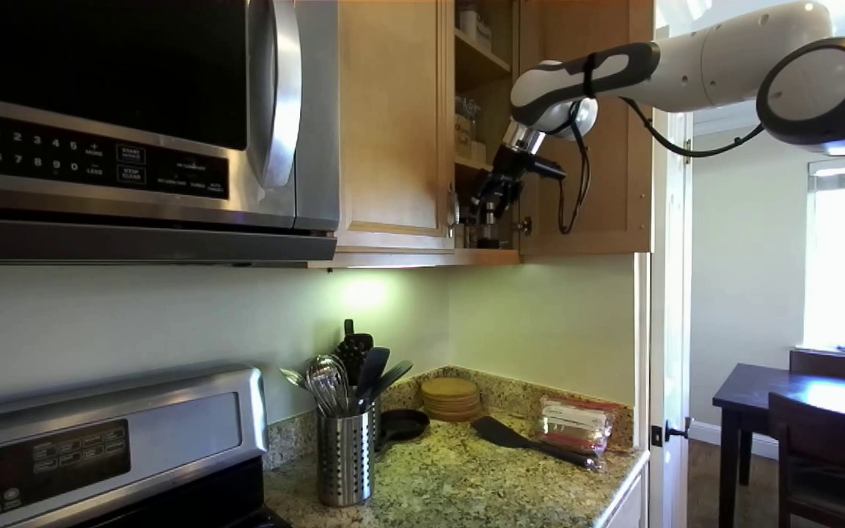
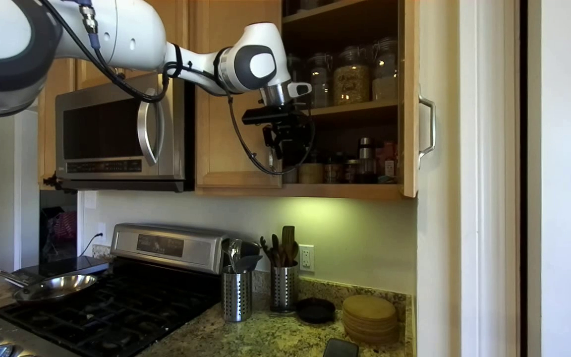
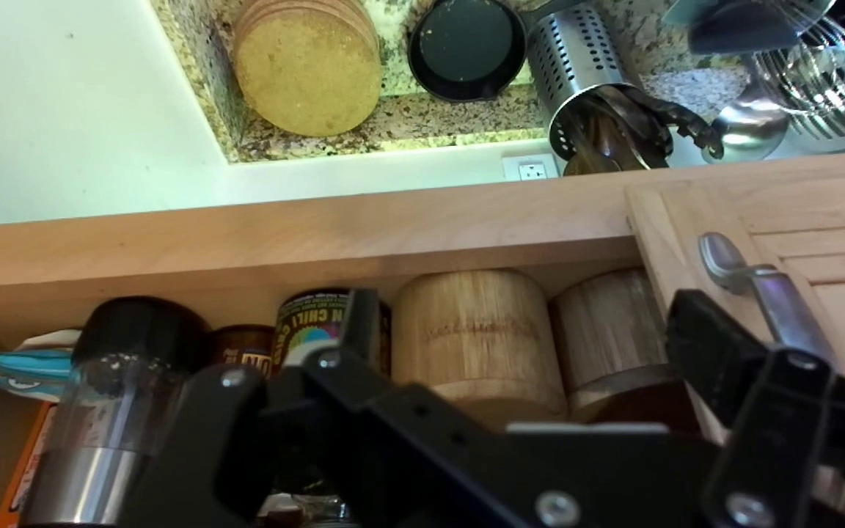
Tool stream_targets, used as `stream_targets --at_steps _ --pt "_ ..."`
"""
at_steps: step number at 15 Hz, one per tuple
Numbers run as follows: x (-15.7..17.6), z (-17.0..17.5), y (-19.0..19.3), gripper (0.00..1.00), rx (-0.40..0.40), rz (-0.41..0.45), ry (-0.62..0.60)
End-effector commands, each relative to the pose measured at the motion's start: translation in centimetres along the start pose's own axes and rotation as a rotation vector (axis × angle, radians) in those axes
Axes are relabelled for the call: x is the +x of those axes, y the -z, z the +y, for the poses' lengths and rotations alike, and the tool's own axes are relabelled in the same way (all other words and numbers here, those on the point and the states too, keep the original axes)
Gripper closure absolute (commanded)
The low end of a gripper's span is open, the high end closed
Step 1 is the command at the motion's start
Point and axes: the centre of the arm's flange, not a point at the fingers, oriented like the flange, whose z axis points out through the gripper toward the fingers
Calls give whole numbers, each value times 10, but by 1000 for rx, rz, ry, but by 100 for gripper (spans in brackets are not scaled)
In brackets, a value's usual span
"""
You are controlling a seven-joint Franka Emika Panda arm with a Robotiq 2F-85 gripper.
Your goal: Open the doors of the top cabinet, get the spice bottle and put it on the table.
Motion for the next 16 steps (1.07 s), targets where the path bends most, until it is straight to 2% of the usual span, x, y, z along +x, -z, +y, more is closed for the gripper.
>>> stream_targets --at_steps 1,8,12,16 --pt "6 3 1 0 24 13 16" --pt "31 1 17 0 149 115 131" --pt "39 -2 25 0 263 186 211" --pt "49 -4 27 0 378 252 243"
